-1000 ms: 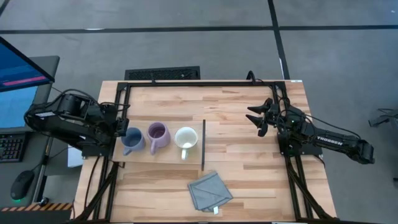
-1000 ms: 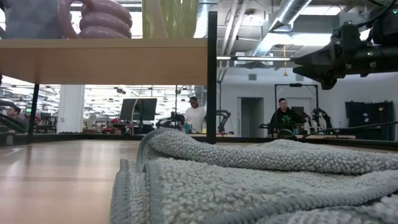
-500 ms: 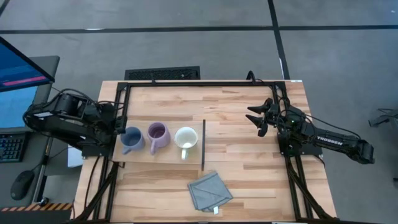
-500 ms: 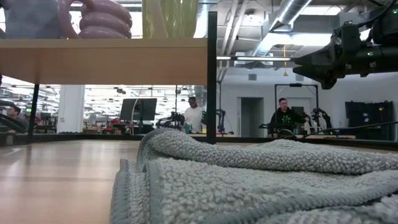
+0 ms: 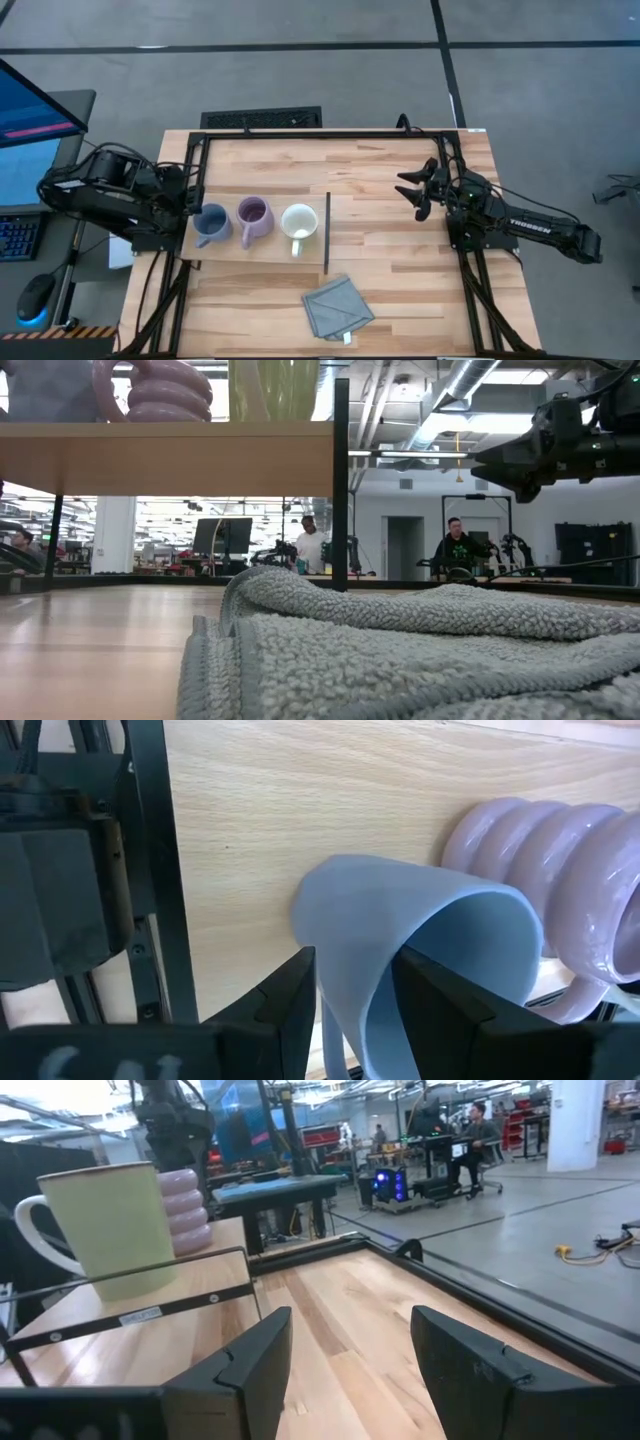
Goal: Stack small to large cups/mugs on shelf
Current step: Put the blue mug on the shelf
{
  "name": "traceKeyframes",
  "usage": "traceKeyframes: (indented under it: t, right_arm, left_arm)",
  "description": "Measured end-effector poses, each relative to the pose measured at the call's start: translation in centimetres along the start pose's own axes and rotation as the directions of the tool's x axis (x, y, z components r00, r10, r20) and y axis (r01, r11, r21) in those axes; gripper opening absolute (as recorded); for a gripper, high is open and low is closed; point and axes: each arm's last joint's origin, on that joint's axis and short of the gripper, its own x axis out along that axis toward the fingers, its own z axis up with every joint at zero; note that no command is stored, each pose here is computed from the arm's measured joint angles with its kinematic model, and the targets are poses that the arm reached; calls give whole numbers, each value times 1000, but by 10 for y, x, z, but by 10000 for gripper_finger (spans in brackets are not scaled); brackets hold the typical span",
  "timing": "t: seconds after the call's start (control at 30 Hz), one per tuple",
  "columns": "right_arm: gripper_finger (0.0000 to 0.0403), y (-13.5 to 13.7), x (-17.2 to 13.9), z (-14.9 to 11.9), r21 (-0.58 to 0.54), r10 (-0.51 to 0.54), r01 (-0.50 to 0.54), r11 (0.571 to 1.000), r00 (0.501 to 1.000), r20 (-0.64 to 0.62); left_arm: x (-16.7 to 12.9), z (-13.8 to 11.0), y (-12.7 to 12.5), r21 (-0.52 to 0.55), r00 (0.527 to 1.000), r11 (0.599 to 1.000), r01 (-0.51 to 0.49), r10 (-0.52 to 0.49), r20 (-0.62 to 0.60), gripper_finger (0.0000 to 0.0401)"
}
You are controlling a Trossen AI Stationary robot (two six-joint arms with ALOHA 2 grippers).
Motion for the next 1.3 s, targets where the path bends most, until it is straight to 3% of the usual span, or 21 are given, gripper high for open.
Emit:
traceKeyframes:
  t: [0.57,1.3]
  right_arm:
    - [230,1,0,0,-13,26,-26,1000,1000,-3]
    - [230,1,0,0,-13,26,-26,1000,1000,-3]
  left_arm:
    - [-7,3,11,-41,996,997,59,-56,69,124]
    - [-7,1,10,-59,999,997,51,-50,12,124]
